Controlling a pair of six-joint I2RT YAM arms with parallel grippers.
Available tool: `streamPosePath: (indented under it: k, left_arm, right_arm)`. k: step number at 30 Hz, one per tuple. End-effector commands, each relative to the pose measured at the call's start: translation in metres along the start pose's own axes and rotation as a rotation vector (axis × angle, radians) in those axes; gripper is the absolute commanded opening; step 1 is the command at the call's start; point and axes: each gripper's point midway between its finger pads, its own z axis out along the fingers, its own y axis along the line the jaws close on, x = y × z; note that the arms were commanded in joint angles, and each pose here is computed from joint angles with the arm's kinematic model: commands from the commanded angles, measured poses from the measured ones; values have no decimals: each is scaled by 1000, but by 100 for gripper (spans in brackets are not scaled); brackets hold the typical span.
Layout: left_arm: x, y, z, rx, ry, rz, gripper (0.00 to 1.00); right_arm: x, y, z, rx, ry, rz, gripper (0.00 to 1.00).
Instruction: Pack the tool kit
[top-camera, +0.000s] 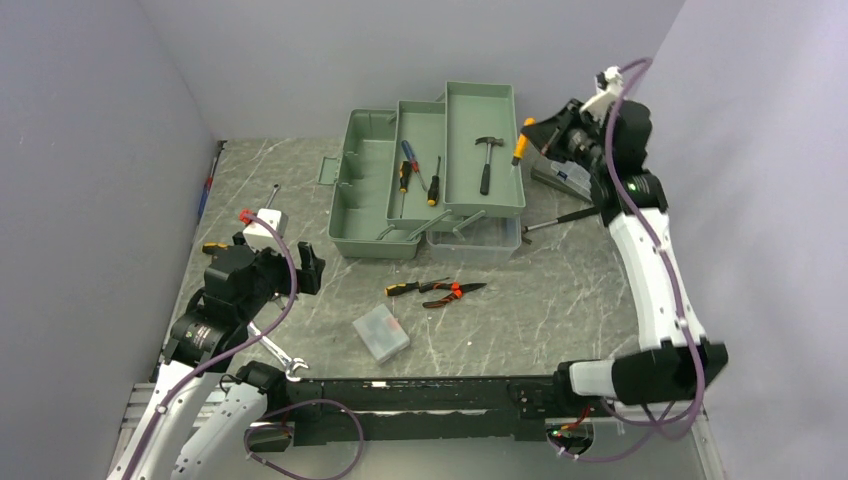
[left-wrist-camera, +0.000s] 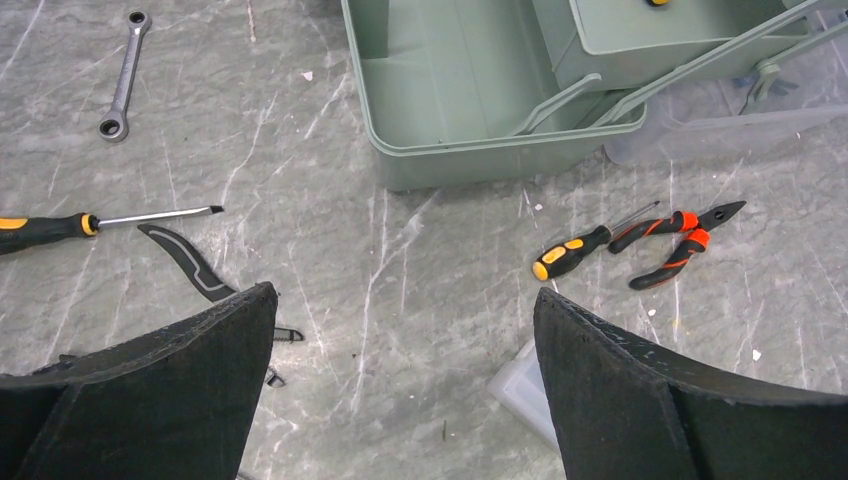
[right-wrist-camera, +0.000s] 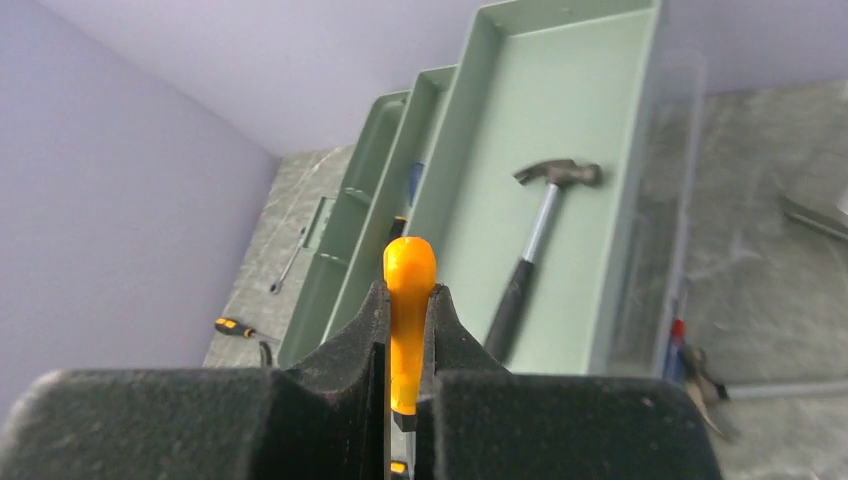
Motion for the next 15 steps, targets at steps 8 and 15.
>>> streamPosePath:
  k: [8, 15]
  left_arm:
    - [-8, -4, 2, 23, -29, 17, 99]
    - [-4, -4, 6, 21, -4, 16, 99]
  right_arm:
    - [30, 28, 119, -141, 157, -16, 0]
    - [33, 7, 145, -52, 175, -59, 5]
